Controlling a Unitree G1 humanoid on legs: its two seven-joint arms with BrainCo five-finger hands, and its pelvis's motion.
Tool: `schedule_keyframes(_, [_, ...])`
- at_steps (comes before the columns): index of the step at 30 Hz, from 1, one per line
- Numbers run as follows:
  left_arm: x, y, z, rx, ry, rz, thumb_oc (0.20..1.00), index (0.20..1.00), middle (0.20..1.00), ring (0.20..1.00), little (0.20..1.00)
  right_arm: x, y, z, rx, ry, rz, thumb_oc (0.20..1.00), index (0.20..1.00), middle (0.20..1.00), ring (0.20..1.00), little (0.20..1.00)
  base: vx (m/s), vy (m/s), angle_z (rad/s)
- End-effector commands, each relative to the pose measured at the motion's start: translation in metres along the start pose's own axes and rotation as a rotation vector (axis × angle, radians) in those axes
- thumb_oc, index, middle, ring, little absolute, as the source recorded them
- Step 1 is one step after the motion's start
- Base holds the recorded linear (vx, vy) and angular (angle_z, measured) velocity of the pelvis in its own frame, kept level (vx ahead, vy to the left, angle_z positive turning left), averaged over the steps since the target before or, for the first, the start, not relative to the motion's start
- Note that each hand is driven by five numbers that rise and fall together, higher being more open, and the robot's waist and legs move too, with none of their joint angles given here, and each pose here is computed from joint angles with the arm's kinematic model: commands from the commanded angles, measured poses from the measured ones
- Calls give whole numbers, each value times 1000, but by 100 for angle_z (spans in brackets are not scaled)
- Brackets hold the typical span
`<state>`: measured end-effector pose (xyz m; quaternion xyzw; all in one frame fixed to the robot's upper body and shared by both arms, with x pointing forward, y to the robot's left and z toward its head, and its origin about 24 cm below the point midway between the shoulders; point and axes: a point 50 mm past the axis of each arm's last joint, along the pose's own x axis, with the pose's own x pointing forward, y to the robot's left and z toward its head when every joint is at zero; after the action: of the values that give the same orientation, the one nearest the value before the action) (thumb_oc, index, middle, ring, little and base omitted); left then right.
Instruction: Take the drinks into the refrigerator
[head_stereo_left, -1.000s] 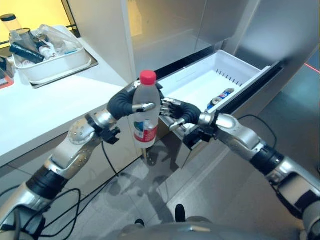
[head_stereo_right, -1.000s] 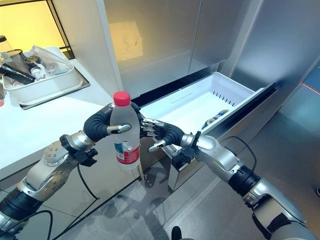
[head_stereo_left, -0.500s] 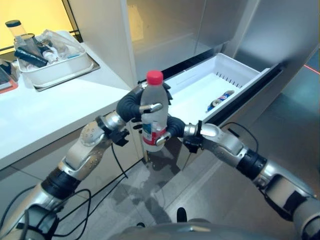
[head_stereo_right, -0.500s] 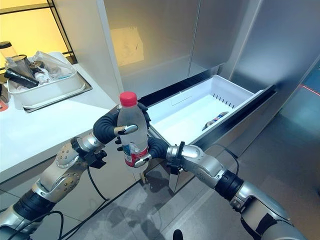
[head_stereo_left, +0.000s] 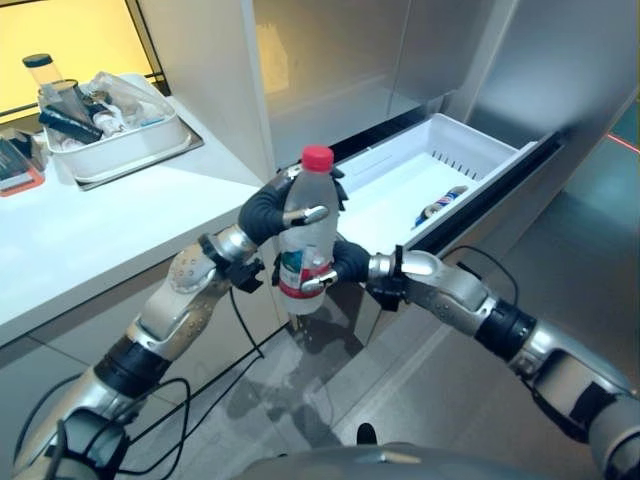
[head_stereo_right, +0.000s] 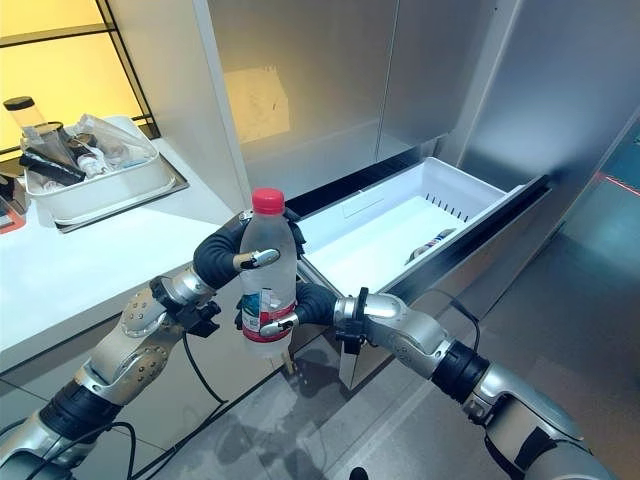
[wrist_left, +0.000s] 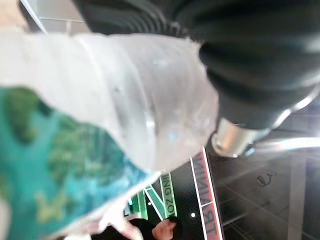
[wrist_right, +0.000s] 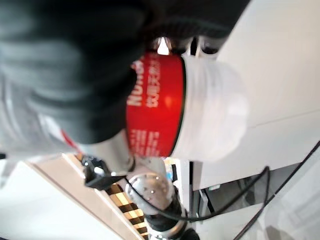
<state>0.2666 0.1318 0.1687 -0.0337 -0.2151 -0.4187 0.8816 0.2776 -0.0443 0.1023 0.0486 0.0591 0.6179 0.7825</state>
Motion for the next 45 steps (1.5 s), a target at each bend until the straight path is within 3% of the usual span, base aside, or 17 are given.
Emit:
schedule_keyframes(1, [29, 4, 38, 85, -202, -48, 200, 200, 200, 200, 200, 30, 34, 31, 7, -188, 209, 200, 200, 200, 200, 200, 0, 0, 0])
schedule_keyframes(9, [20, 6, 31, 69, -186, 3, 203, 203, 203, 203, 203, 29, 35, 28, 49, -231, 189, 200, 200, 200, 200, 200, 0, 0, 0])
schedule_keyframes(10, [18, 7, 30, 68, -183, 13, 1000, 1000, 1000, 1000, 1000, 29, 35, 27, 58, -240, 180, 200, 200, 200, 200, 200, 0, 0, 0])
schedule_keyframes(17, [-8, 12, 24, 76, -137, 89, 1000, 1000, 1000, 1000, 1000, 0, 19, 30, 59, -331, 45, 200, 200, 200, 200, 200, 0, 0, 0])
schedule_keyframes(29, [-76, 14, -1, 0, -3, 287, 1000, 1000, 1000, 1000, 1000, -96, -1, 57, -71, -560, -283, 200, 200, 200, 200, 200, 2, 1, 1])
schedule_keyframes(37, [-127, 16, -1, 31, 17, 488, 1000, 1000, 1000, 1000, 1000, -189, 3, 80, -325, -716, -696, 200, 200, 200, 200, 200, -4, -2, 7])
schedule_keyframes(45, [-151, 17, -5, 56, 30, 624, 1000, 1000, 1000, 1000, 1000, -233, 10, 78, -468, -747, -989, 200, 200, 200, 200, 200, 3, 0, 3])
